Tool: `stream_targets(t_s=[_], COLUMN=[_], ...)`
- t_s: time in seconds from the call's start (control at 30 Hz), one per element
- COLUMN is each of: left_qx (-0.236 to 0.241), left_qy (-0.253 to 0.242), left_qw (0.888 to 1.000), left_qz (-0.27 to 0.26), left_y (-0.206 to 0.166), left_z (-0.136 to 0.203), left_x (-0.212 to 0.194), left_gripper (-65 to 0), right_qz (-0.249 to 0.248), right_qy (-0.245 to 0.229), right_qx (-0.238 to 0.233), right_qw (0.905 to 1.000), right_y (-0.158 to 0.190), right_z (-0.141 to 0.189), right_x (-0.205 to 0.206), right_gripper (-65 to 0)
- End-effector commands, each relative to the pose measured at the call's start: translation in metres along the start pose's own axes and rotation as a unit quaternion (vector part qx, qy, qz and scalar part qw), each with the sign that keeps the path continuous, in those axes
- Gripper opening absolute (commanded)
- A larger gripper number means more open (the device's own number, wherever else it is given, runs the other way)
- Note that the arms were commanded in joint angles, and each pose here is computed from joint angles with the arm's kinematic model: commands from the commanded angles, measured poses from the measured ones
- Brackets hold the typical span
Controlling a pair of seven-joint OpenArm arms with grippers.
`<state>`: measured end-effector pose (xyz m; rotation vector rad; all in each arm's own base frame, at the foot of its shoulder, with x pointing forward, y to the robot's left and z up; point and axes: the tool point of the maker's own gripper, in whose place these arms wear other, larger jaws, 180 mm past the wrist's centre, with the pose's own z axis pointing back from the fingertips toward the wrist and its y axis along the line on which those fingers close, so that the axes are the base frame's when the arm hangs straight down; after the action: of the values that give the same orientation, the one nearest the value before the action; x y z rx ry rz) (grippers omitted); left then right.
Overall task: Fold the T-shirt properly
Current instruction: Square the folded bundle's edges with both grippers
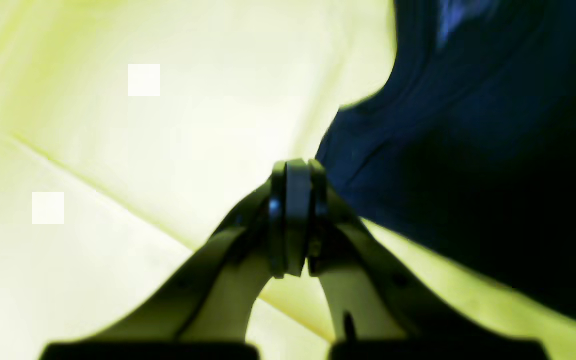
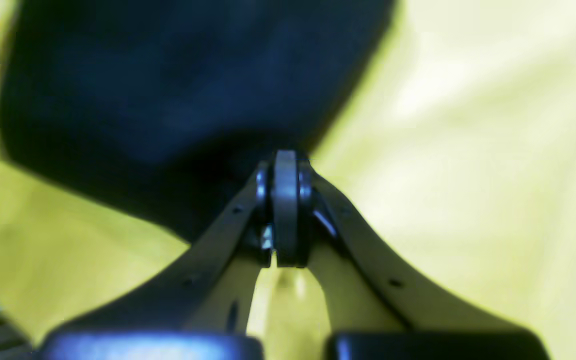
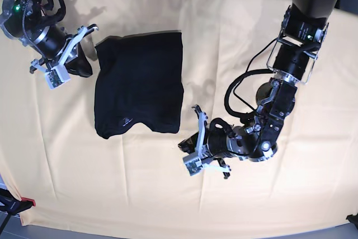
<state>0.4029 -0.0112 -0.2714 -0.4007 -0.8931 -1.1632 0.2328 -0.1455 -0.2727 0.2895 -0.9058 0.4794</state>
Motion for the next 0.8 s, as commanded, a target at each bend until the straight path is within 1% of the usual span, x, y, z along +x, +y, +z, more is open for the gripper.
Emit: stream_targets(t_s=[0.0, 0.07, 0.13, 0.17, 0.23, 0.27, 0.33, 0.43, 0.5, 0.6, 0.67, 0.7, 0.77], left_qx=[0.003, -0.039, -0.095, -0.121, -0.155, -0.165, -0.176, -0.172, -0.157, -0.12, -0.1, -0.093, -0.082], left_qy=[-0.06, -0.097, -0.129, -0.144, -0.161, -0.165, -0.165, -0.151, -0.143, -0.126, -0.102, -0.091, -0.084], left_qw=[0.998, 0.994, 0.986, 0.98, 0.971, 0.967, 0.964, 0.967, 0.971, 0.98, 0.986, 0.988, 0.99], left_qz=[-0.003, 0.026, 0.051, 0.06, 0.087, 0.097, 0.11, 0.113, 0.11, 0.099, 0.087, 0.082, 0.079], left_y=[0.008, -0.003, -0.019, -0.029, -0.044, -0.051, -0.064, -0.076, -0.078, -0.074, -0.07, -0.069, -0.064], left_z=[0.016, 0.029, 0.038, 0.042, 0.042, 0.039, 0.03, 0.015, 0.006, -0.003, -0.007, -0.009, -0.008], left_x=[0.04, 0.057, 0.066, 0.069, 0.067, 0.066, 0.061, 0.054, 0.048, 0.033, 0.02, 0.015, 0.007], left_gripper=[-65.0, -65.0, -65.0, -65.0, -65.0, -65.0, -65.0, -65.0, -65.0, -65.0, -65.0, -65.0, -65.0], right_qz=[0.013, 0.027, 0.035, 0.029, 0.016, 0.009, -0.007, -0.03, -0.04, -0.037, -0.035, -0.035, -0.031], right_qy=[-0.033, -0.062, -0.086, -0.093, -0.102, -0.106, -0.112, -0.113, -0.102, -0.04, 0.006, 0.023, 0.049], right_qx=[0.025, 0.087, 0.133, 0.14, 0.143, 0.144, 0.145, 0.151, 0.156, 0.146, 0.136, 0.129, 0.114], right_qw=[0.999, 0.9939, 0.9868, 0.9854, 0.9842, 0.9838, 0.983, 0.9815, 0.9816, 0.9878, 0.9901, 0.9907, 0.9918], right_y=[0.009, 0.032, 0.048, 0.051, 0.055, 0.056, 0.057, 0.061, 0.066, 0.07, 0.068, 0.065, 0.058], right_z=[0.004, 0.007, 0.012, 0.013, 0.011, 0.01, 0.007, -0.001, -0.01, -0.032, -0.045, -0.049, -0.052], right_x=[0.016, 0.025, 0.033, 0.035, 0.037, 0.038, 0.037, 0.034, 0.026, -0.006, -0.032, -0.042, -0.057], right_gripper=[-65.0, -65.0, -65.0, -65.0, -65.0, -65.0, -65.0, -65.0, -65.0, -65.0, -65.0, -65.0, -65.0])
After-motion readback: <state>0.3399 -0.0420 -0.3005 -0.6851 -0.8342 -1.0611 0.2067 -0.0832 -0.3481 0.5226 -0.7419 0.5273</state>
